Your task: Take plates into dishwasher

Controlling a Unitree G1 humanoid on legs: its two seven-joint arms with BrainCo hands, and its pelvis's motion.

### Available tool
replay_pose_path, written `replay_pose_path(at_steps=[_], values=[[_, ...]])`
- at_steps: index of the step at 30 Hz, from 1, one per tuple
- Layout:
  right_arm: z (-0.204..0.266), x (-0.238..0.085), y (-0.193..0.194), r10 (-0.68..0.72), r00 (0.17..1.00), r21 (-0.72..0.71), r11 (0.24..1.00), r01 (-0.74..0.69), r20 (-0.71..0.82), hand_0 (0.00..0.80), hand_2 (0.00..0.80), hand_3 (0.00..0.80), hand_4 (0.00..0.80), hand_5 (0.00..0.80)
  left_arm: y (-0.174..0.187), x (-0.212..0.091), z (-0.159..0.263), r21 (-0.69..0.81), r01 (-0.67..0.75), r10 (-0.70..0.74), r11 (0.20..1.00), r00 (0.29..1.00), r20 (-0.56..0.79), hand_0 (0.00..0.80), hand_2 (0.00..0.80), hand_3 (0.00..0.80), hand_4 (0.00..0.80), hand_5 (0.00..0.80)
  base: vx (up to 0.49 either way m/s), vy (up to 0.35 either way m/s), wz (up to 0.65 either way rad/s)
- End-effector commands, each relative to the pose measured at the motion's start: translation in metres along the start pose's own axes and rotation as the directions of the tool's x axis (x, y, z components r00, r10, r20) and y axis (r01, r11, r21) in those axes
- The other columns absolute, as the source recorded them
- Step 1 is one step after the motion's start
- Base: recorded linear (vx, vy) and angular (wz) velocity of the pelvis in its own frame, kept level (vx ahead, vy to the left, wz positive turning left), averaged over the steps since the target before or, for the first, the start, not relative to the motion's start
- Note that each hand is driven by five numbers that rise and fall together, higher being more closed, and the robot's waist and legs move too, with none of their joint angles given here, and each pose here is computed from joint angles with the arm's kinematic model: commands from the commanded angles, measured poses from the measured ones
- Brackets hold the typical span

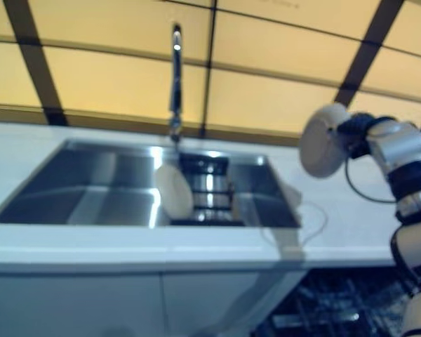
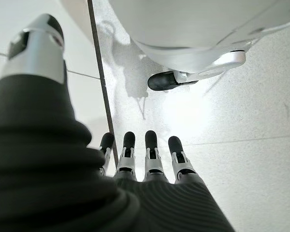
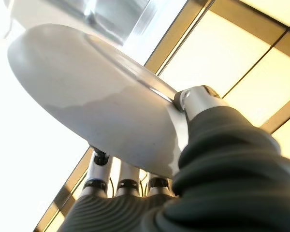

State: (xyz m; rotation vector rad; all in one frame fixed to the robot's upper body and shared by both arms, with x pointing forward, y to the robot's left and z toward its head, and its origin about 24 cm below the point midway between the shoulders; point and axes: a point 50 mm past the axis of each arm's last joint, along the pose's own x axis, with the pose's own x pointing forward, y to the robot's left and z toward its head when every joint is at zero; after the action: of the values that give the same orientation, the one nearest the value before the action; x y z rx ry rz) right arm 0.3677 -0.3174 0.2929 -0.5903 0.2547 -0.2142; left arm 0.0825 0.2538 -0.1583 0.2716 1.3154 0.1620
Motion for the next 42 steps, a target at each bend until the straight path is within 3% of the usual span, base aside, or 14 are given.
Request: replay_pose_path(at_steps=[1,22,35,42], values=[[0.015,-0.019,-0.041,-0.093,0.994,-0.048,0.994,0.096,0.059,0.800,0.800,0.800,0.800,0.800,0.015,0.001,0.007,0.064,-0.048,0.048,0.997,0.999,0.000,0.000,0.000,0.000,0.000,0.000,0.000,-0.031,-0.10],[-0.096,-0.035,-0.047,-0.006,0.989,-0.097,0.995,-0.009,-0.145,0.800,0.800,0.800,0.800,0.800,0.029,0.000,0.006,0.060,-0.057,0.056,0.997,0.998,0.013,0.000,0.000,0.000,0.000,0.000,-0.006,-0.031,-0.10],[-0.120,-0.055,-0.070,-0.021,0.970,-0.145,0.989,-0.015,-0.242,0.800,0.800,0.800,0.800,0.800,0.032,0.000,0.003,0.058,-0.060,0.059,0.997,0.998,0.018,0.000,0.000,0.000,0.000,0.000,-0.001,-0.008,-0.01],[-0.133,-0.058,-0.060,0.057,0.957,-0.169,0.980,-0.108,-0.284,0.800,0.800,0.800,0.800,0.800,0.032,0.000,0.004,0.061,-0.060,0.059,0.996,0.998,0.018,0.000,0.000,0.000,0.000,0.000,0.000,-0.016,-0.08]])
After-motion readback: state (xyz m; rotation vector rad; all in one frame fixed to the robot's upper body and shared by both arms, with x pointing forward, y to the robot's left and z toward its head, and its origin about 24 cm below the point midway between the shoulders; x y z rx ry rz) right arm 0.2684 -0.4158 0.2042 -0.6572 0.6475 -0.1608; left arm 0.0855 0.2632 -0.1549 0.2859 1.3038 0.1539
